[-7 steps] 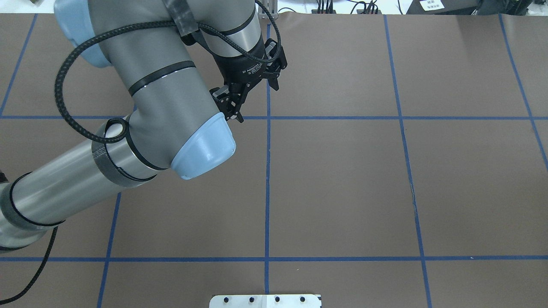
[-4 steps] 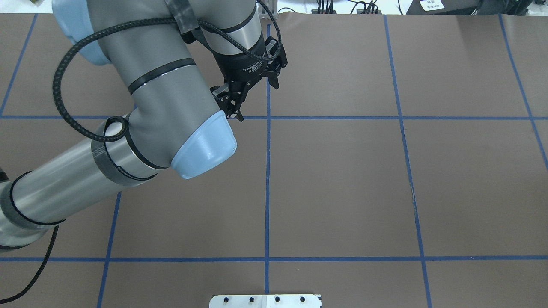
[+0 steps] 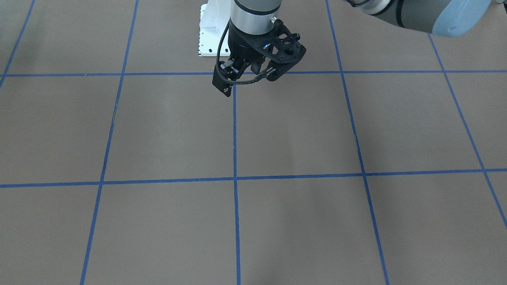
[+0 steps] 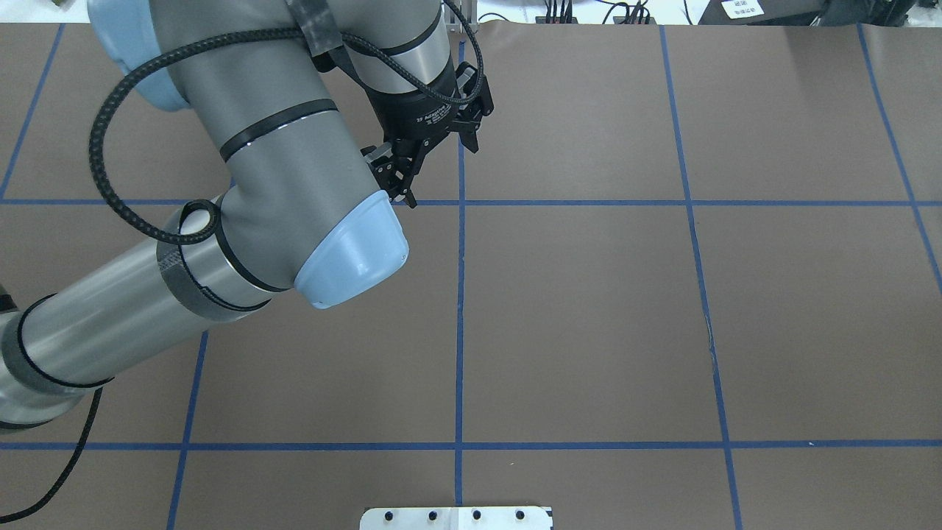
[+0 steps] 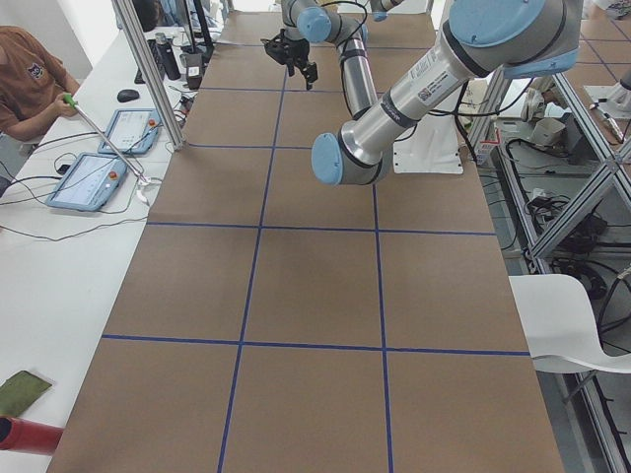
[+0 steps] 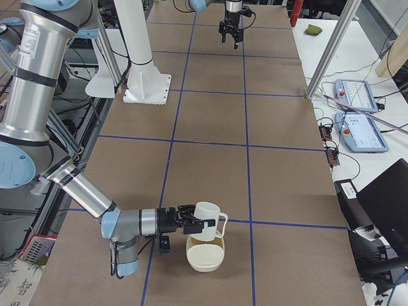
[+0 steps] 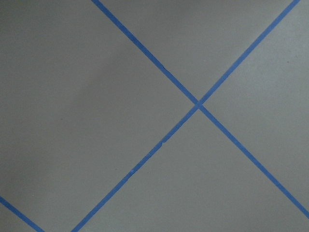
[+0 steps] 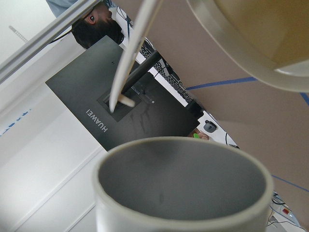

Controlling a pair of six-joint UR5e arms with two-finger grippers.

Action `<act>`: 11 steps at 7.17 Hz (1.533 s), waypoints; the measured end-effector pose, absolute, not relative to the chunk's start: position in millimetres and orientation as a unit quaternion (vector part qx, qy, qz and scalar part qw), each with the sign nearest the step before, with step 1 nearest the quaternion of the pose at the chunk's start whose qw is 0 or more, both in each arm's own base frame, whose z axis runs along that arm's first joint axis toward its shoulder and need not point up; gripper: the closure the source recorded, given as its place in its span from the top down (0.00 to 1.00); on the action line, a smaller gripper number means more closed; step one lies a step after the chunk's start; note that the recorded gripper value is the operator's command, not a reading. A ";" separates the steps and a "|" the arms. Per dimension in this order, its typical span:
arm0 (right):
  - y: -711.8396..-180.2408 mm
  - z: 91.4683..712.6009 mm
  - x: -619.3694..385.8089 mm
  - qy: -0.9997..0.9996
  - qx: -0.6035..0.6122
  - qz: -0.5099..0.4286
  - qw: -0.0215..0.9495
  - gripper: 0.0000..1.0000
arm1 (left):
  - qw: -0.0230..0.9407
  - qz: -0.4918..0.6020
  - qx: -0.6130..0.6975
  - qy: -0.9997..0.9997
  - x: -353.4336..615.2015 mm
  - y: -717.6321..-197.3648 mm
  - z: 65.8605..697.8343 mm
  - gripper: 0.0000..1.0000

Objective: Left arm hands cup to right arm to dump lemon

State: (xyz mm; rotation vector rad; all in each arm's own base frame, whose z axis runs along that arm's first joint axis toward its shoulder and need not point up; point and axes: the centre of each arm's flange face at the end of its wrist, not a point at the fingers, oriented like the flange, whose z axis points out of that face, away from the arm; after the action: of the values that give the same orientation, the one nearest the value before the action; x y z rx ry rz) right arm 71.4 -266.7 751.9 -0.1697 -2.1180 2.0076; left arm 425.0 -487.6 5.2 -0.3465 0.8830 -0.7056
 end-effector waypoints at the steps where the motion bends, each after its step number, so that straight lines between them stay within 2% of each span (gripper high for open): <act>1: -276.4 742.2 68.4 -0.723 -0.034 0.677 0.134 0.17 | 0.830 -0.332 -0.163 0.416 425.3 -487.1 5.0 1.00; 6: -348.2 686.2 33.5 -0.706 0.103 0.625 0.315 0.16 | 0.832 -0.331 -0.165 0.414 427.9 -485.9 8.0 1.00; 8: -395.0 669.0 -1.5 -0.680 0.190 0.564 0.429 0.18 | 0.833 -0.330 -0.165 0.413 429.5 -485.7 9.6 1.00; 10: -434.6 651.2 -40.2 -0.638 0.278 0.479 0.535 0.12 | 0.838 -0.321 -0.159 0.412 429.9 -488.6 12.1 1.00; 11: -456.7 639.0 -64.0 -0.616 0.311 0.437 0.577 0.13 | 0.842 -0.315 -0.152 0.412 429.9 -491.7 13.4 1.00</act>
State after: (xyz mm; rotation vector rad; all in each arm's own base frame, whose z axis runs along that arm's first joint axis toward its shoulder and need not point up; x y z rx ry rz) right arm -64.0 -456.7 639.0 0.7275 -1.4419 1.0218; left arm 429.9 -491.7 13.4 -0.3212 0.8699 -0.6653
